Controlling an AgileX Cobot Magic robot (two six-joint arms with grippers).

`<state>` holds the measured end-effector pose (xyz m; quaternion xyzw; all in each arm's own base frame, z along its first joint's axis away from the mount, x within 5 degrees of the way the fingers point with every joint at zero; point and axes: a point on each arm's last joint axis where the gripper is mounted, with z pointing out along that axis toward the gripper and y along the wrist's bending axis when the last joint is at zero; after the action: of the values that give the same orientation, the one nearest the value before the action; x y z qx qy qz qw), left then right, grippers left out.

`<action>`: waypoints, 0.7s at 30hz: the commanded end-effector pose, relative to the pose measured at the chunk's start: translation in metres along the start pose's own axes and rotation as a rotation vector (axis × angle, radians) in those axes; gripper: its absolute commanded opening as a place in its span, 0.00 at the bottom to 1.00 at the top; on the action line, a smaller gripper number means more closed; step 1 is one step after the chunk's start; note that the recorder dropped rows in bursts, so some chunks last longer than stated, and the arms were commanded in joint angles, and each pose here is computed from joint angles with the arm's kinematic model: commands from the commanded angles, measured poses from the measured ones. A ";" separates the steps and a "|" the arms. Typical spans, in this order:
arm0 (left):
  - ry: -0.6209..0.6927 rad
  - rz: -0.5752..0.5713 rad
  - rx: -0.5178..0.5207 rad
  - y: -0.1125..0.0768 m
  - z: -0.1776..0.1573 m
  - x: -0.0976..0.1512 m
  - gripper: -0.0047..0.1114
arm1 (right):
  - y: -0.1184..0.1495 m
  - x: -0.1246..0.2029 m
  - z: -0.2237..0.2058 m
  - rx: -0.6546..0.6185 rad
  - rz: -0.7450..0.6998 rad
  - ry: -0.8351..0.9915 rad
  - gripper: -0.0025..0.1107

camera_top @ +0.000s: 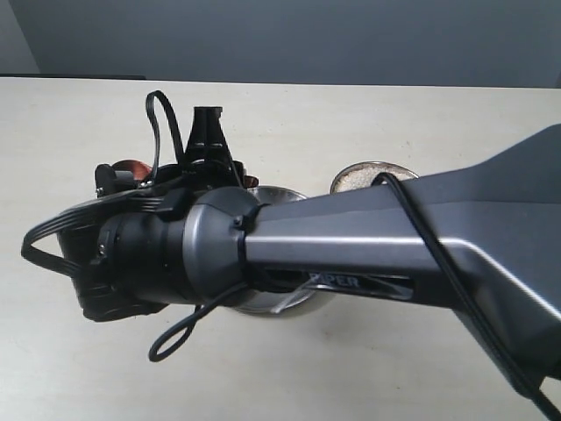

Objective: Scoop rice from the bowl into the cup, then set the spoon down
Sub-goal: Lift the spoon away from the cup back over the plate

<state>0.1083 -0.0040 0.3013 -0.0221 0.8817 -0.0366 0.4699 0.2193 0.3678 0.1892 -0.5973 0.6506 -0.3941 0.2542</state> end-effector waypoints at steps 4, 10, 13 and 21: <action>-0.014 0.013 -0.004 0.000 -0.001 -0.003 0.04 | -0.003 0.007 0.005 -0.051 0.067 0.029 0.02; -0.016 0.016 -0.006 0.000 -0.001 -0.003 0.04 | -0.006 0.006 0.005 -0.020 0.033 0.022 0.02; -0.016 0.022 -0.011 0.001 -0.001 -0.003 0.04 | -0.005 0.007 0.005 -0.029 0.056 0.025 0.02; -0.016 0.047 -0.031 0.003 -0.001 -0.003 0.04 | -0.005 0.009 0.009 -0.054 0.066 0.039 0.02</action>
<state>0.1083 -0.0019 0.3012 -0.0147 0.8822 -0.0194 0.4703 0.2250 0.3612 0.1859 -0.5823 0.6796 -0.3783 0.2364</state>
